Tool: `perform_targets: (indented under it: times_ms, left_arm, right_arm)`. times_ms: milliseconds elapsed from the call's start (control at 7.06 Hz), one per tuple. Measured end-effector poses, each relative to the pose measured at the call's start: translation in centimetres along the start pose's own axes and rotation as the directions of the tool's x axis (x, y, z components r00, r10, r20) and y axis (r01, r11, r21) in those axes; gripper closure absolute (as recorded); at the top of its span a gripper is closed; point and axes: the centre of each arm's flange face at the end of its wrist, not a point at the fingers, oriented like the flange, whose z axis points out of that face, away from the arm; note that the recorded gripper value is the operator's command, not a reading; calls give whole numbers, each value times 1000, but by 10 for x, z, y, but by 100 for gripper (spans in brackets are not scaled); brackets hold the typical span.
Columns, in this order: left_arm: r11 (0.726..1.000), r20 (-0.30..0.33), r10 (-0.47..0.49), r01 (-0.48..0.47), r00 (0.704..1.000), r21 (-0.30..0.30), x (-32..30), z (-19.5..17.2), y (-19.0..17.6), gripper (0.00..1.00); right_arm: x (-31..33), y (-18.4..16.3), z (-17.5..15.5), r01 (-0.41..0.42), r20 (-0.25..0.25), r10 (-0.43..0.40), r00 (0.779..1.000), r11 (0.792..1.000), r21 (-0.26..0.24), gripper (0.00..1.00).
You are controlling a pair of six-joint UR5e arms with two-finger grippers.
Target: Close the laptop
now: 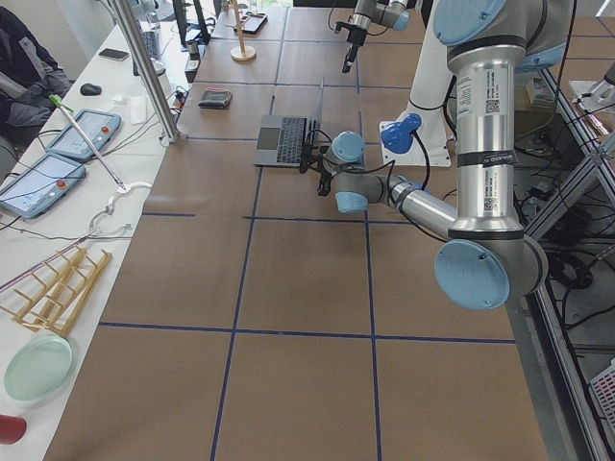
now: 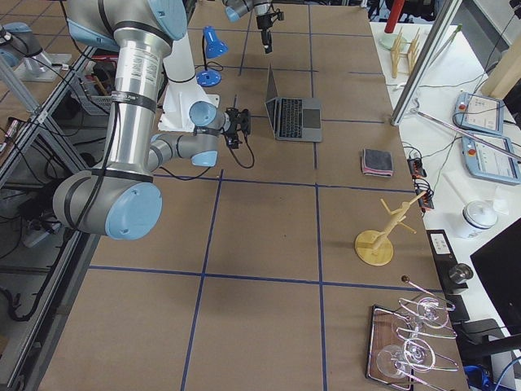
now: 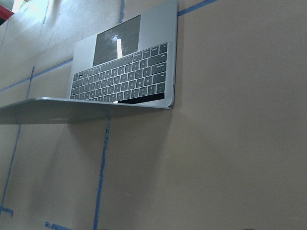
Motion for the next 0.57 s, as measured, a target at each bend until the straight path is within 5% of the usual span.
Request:
perform_targets:
  times_ms: [142, 283, 566]
  left_arm:
    - [1000, -11, 1, -1, 1000, 11, 17, 15, 19, 1]
    - [1000, -26, 8, -7, 1000, 18, 35, 27, 32, 13]
    - [999, -82, -25, 27, 996, 24, 76, 45, 36, 74]
  right_arm:
    - [-16, 16, 10, -9, 25, 8, 1000, 999, 33, 33]
    - [-34, 32, 24, -19, 57, 14, 998, 997, 73, 53]
    - [-70, 49, 57, -81, 123, 63, 990, 986, 144, 88]
